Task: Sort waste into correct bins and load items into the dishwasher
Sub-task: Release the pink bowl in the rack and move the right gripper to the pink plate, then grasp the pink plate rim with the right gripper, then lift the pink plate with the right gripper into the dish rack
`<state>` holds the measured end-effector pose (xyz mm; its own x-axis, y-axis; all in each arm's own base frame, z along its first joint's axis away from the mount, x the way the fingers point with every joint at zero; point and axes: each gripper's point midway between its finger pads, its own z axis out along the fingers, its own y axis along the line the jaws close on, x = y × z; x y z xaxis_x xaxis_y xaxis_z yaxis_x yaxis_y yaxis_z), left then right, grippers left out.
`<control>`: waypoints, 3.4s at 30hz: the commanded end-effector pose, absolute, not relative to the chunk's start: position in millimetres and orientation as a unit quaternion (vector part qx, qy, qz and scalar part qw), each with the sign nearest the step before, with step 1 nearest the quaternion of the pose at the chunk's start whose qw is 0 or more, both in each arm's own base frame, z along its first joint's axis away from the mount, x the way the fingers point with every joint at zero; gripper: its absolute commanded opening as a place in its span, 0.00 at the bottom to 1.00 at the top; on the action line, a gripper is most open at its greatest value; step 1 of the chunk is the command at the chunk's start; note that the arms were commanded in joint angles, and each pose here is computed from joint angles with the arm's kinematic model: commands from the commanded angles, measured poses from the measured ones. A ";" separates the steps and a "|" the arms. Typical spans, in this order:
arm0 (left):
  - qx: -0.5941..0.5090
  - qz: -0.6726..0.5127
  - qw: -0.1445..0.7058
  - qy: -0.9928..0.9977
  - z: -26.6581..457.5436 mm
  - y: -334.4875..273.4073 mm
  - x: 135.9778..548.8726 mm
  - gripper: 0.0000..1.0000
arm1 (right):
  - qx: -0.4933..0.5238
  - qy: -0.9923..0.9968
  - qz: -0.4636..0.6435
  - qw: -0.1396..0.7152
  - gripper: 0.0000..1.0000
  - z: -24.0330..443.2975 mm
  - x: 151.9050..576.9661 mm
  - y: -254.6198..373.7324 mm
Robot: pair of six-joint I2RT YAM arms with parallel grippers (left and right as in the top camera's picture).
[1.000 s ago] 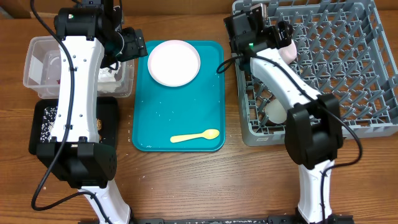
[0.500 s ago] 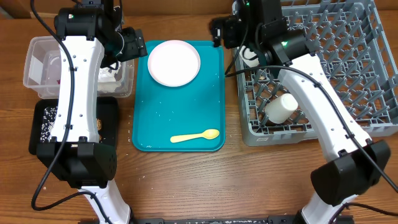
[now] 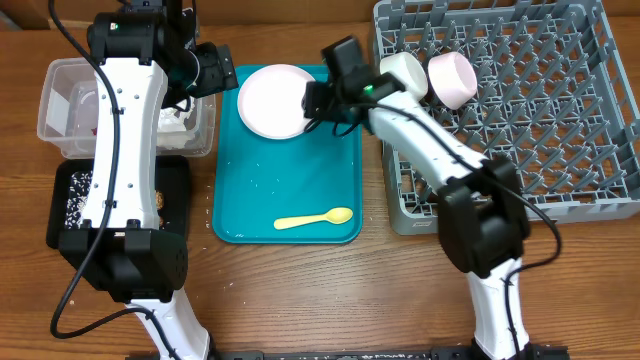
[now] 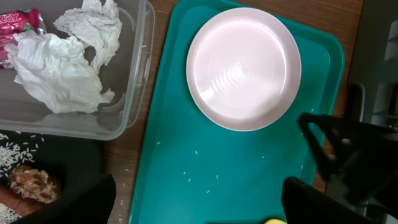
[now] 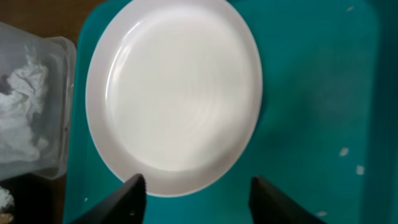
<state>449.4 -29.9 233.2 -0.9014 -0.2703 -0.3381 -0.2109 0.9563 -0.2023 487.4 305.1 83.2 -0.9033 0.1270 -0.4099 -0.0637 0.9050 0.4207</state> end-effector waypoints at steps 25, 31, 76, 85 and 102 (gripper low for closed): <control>-0.133 -0.083 0.188 0.970 236.5 -29.2 449.6 0.88 | 0.082 0.963 0.136 0.216 0.27 6.2 486.3 308.1; -0.133 -0.083 0.188 0.970 236.5 -29.2 449.6 0.89 | 0.080 0.964 0.136 0.214 0.25 3.4 485.0 310.0; -0.131 -0.085 0.200 0.967 239.0 -29.3 455.1 1.00 | 0.196 0.808 -0.318 0.455 0.04 348.3 412.1 24.1; -0.131 -0.085 0.200 0.967 239.0 -29.3 455.1 1.00 | 0.254 0.719 -0.451 0.463 0.04 356.1 399.1 -29.7; -0.131 -0.085 0.200 0.967 239.0 -29.3 455.1 1.00 | 0.267 0.774 -0.416 0.395 0.04 236.2 441.9 -106.0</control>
